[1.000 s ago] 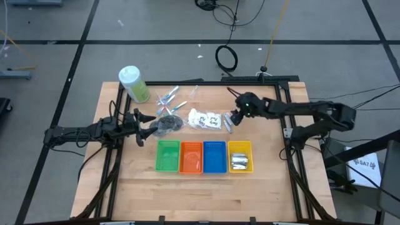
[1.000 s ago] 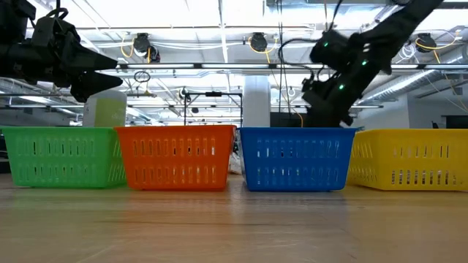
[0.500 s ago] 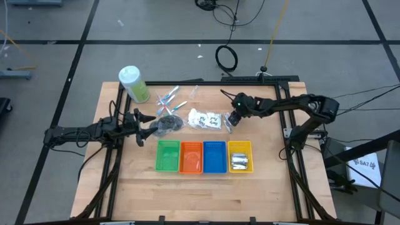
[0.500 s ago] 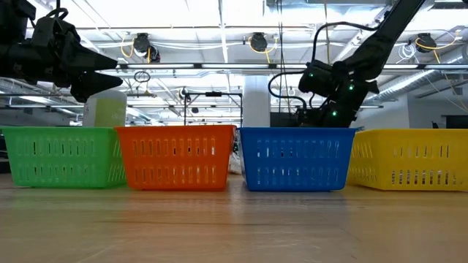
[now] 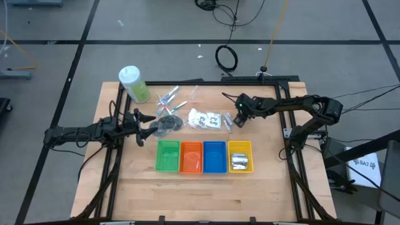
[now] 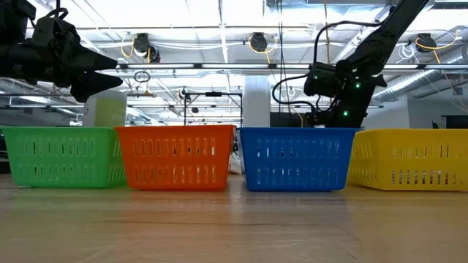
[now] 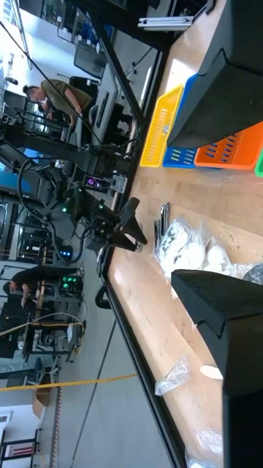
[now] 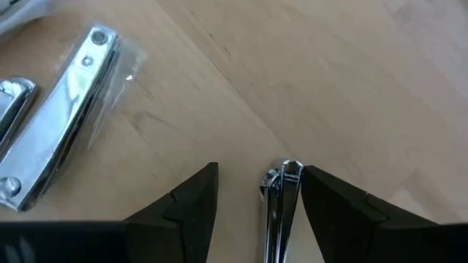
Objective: Pick & Place Travel size toiletries
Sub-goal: Put the silver nail cutter into the yellow basket
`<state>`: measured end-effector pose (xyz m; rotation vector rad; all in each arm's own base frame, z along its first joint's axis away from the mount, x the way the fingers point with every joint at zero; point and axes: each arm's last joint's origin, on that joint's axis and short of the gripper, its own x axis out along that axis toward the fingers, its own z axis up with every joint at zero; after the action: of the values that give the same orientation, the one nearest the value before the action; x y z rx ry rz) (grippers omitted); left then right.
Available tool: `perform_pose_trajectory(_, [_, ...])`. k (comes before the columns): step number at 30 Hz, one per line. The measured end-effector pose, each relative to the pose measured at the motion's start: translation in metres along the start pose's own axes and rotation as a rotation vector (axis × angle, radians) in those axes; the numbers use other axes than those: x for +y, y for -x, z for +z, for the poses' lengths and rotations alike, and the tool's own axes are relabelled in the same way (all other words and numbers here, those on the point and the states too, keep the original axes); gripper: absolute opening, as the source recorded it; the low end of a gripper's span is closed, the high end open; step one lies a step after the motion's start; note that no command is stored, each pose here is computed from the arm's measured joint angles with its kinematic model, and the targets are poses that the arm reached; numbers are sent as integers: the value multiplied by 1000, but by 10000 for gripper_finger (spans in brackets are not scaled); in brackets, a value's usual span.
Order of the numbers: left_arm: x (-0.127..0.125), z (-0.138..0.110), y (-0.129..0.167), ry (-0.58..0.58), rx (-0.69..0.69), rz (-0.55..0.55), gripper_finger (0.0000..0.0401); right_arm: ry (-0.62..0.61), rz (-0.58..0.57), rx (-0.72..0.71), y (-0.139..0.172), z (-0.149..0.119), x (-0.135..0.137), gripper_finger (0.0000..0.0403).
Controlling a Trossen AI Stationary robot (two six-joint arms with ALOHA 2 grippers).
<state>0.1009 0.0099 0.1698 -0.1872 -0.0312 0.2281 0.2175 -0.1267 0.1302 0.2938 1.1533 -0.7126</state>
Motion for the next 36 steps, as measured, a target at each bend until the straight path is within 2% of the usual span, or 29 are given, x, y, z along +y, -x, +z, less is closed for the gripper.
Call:
perform_pose_trajectory(11, [0,0,0,0,0,0,280,21,-1,22,2,-3,-1,179])
perform_pose_trajectory(18, [0,0,0,0,1,0,280,-40,-12,86,7,-9,-5,170])
perform_pose_trajectory(26, [0,0,0,0,0,0,280,-40,-18,123,8,-13,-6,168])
perform_pose_trajectory(36, [0,0,0,0,1,0,280,-45,8,102,7,-11,-5,127])
